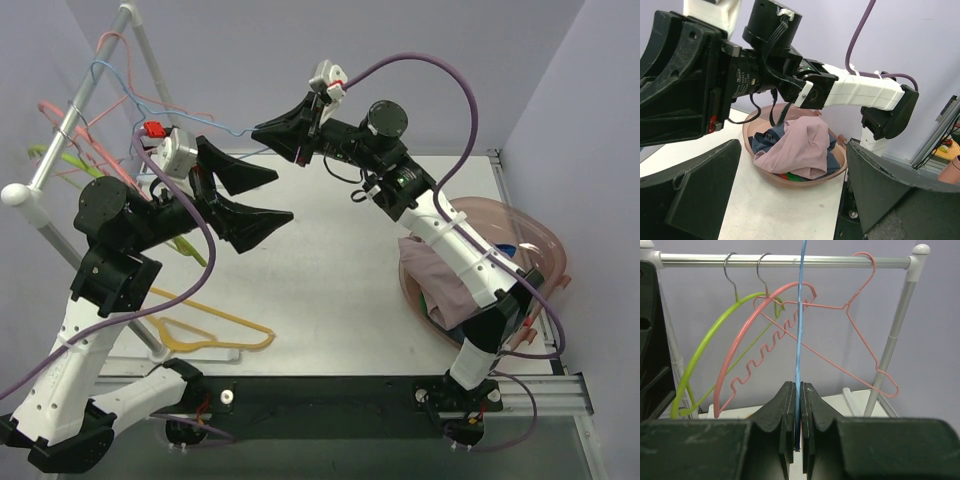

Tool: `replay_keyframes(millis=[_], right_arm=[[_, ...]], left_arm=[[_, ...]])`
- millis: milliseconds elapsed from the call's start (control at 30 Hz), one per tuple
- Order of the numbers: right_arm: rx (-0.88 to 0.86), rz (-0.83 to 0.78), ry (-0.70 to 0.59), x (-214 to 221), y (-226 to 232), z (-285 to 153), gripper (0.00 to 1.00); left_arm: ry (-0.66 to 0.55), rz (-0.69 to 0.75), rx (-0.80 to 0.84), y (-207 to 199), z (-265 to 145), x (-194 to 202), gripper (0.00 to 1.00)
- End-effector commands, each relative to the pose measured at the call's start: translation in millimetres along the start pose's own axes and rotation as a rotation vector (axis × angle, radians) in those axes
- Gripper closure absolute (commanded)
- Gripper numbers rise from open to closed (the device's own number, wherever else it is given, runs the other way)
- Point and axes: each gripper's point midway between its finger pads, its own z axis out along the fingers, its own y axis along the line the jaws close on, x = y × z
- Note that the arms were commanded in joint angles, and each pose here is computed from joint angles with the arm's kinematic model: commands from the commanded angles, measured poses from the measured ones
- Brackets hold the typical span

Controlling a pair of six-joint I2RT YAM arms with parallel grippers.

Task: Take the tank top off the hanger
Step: Place the hanger at the clothesline.

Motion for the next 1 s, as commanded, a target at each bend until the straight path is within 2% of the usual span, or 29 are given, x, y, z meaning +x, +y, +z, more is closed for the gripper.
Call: replay_keyframes(millis=[0,333,633,967], right_arm=[[-0.036,-0.079,-0.119,-41,5,7,1.00],[-0.056,-0.116,-0.154,-52,14,15,1.00],[-0.058,-0.157,-0.192,-74,30,-1,1.00],[0.034,-0.106,0.010,-8,22,-24,1.00]], left_arm=[[-0.056,0.044,0.042,-15,-3,-20,0.03],[-0.047,0.047,0.041,-13,-2,-18,0.03],[-0.043,0.054,0.039,-14,-2,-19,0.03],[-0.052,0.061,0.033,-14,-3,-22,0.03]])
